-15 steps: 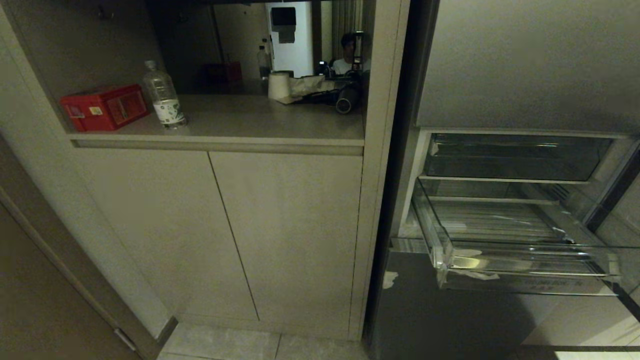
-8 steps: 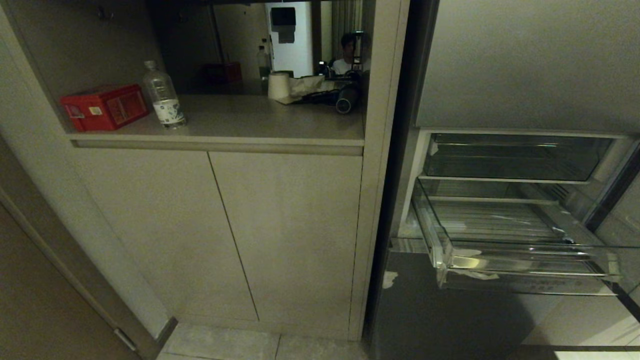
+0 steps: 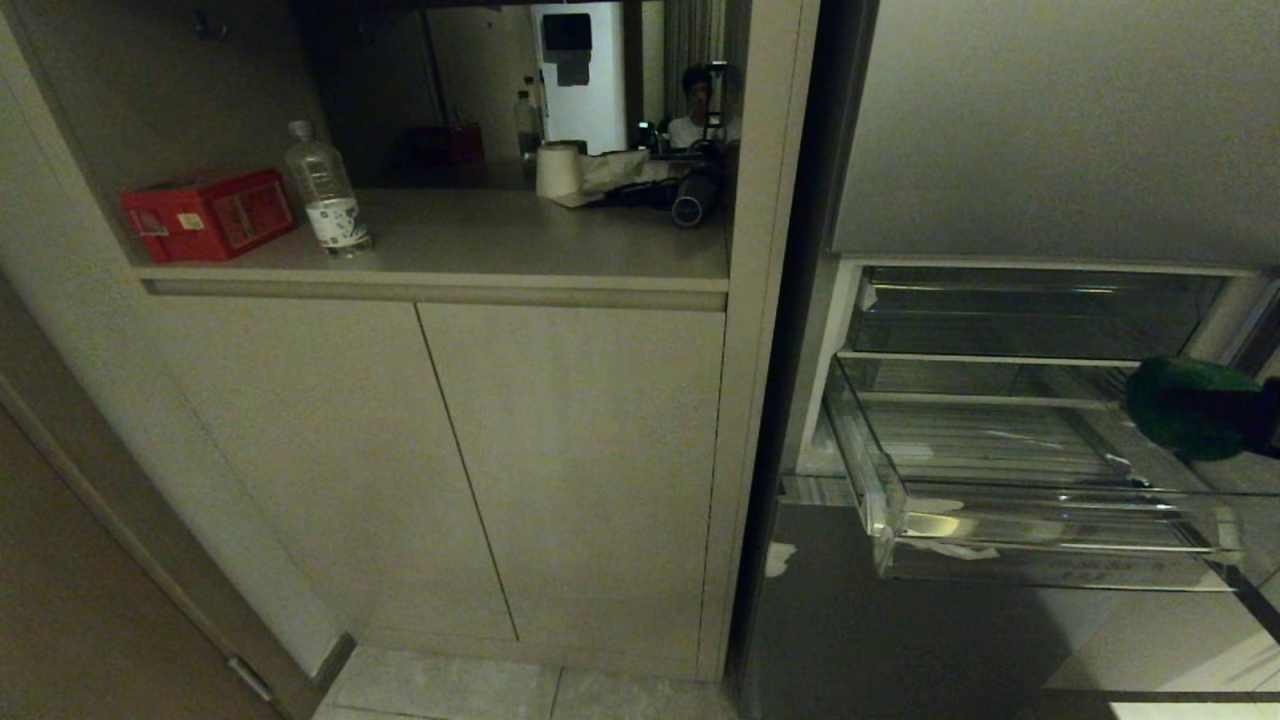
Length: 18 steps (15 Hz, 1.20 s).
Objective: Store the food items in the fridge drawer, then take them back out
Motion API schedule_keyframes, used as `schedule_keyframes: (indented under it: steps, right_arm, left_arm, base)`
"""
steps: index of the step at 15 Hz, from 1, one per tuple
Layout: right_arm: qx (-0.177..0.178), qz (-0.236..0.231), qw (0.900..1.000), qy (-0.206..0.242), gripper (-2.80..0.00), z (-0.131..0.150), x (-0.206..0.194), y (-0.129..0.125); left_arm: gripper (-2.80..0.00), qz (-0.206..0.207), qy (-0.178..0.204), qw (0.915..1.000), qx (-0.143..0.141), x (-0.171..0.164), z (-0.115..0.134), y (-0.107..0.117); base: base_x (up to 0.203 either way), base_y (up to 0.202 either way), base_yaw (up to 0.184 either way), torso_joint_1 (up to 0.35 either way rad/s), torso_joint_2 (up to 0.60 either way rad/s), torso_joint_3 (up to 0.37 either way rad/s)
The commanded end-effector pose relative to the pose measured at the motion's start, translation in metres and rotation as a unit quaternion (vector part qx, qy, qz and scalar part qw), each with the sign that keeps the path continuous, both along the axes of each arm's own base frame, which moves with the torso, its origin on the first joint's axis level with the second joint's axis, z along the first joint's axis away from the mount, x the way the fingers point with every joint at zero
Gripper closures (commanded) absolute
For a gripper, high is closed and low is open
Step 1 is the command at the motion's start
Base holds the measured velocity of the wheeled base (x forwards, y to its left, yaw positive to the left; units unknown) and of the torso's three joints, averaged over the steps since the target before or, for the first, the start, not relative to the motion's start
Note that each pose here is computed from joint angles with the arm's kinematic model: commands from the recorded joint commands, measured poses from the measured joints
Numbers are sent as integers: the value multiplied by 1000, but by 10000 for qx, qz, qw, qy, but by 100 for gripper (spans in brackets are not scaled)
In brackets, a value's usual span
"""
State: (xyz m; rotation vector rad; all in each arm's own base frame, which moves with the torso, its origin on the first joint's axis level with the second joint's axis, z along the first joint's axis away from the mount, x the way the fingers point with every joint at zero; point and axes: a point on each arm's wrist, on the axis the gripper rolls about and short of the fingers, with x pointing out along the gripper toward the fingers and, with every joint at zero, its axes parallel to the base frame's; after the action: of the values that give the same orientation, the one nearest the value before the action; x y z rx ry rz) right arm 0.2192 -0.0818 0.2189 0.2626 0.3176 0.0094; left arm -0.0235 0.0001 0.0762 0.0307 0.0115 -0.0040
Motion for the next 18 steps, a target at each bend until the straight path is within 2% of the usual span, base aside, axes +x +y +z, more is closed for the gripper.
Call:
schedule_keyframes:
  steps: [1,3,6,14,15,18]
  right_arm:
    - [158,405,9987,251,0,-30,42,7]
    - [125,461,9988,119,0,-41,64,8]
    - [62,169,9998,19,0,-46,100,1]
    - [398,-476,9980,138,0,-73,160,-18]
    - [390,-498,9979,102,-280,-74,167,-20]
    - [385,-525,9978,82,-280,-76,173,-23]
  left_arm:
    - [0,4,4,10000,0,0,0,0]
    - [0,-3,5,10000,0,0,0,0]
    - [0,-3,7,10000,0,0,0,0]
    - [0,4,4,10000,0,0,0,0]
    - [0,-3,4,10000,0,0,0,0]
    - [0,4,11,10000,0,0,0,0]
  base:
    - [0,0,0,0,0,0]
    - [0,0,0,0,0,0]
    - [0,0,0,0,0,0]
    - [0,0,0,0,0,0]
    - [0,0,0,0,0,0]
    - [0,0,0,0,0,0]
